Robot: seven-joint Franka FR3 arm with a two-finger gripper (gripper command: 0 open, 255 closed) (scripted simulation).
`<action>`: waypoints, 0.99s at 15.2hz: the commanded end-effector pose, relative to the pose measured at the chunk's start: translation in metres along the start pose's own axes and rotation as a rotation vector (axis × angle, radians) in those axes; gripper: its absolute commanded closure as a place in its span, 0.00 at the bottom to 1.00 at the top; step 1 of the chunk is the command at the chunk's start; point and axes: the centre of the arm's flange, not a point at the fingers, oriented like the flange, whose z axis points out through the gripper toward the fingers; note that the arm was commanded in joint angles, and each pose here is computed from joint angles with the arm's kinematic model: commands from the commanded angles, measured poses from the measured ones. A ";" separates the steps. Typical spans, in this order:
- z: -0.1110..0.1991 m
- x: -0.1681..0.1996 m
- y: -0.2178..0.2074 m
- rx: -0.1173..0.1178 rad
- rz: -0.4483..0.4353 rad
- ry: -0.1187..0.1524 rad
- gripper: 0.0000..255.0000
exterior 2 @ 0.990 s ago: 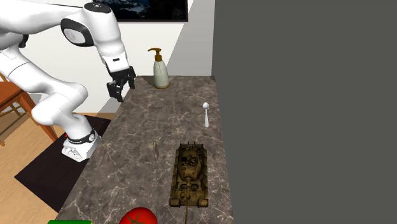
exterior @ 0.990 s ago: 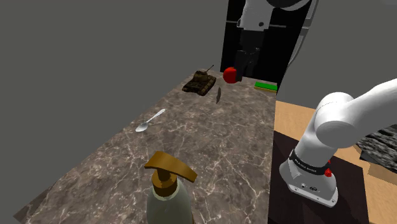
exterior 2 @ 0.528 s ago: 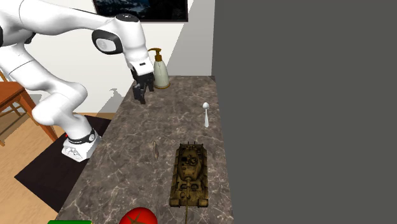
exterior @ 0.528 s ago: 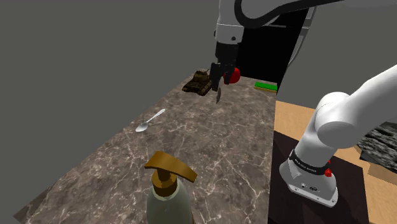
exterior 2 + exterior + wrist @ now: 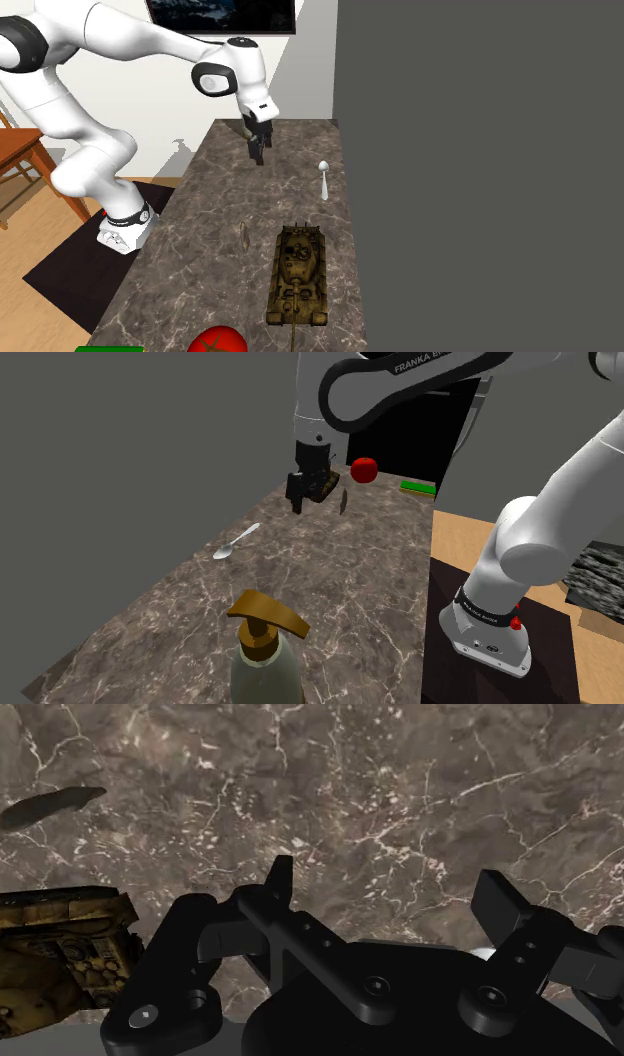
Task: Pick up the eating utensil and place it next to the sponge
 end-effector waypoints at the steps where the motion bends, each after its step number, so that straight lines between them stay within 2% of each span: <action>1: 0.011 0.018 -0.015 -0.006 -0.014 0.013 0.00; 15: 0.090 0.131 -0.132 -0.054 -0.109 0.095 0.00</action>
